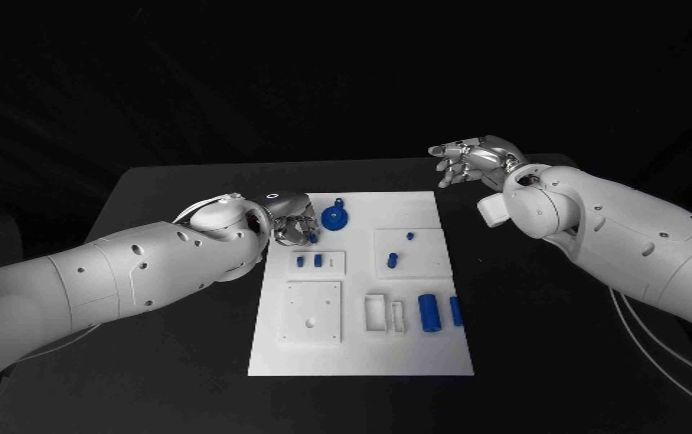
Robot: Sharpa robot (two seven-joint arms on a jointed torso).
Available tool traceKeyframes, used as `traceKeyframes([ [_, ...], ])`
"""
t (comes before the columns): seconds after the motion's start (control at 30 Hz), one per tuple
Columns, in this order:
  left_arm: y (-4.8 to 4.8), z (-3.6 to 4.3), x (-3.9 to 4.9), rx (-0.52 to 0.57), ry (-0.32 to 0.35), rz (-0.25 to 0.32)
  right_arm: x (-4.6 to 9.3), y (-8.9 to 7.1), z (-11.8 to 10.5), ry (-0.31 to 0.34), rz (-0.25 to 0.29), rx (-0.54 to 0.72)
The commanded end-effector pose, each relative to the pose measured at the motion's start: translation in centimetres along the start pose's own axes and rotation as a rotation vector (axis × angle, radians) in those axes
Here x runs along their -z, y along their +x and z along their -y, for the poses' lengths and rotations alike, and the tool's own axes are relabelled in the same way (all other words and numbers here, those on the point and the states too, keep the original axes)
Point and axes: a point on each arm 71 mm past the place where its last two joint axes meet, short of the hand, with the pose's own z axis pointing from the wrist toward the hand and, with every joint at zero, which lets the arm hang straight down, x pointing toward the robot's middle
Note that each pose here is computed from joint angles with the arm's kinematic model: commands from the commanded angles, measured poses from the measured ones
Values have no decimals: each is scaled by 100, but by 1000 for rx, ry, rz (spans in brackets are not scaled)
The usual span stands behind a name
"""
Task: Assemble the parts on the task board
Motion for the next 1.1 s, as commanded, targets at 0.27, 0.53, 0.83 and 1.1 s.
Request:
traceKeyframes([
  [0.27,28,14,-4,-8,7,-27,0,12,-9,-9,-12,3],
  [0.53,39,14,-10,-7,10,-27,-1,10,-6,-8,-14,3],
  [0.83,48,20,-22,-5,12,-22,-1,11,-5,-7,-14,3],
  [1.1,47,14,-21,-5,7,-19,-2,12,-1,-6,-15,2],
])
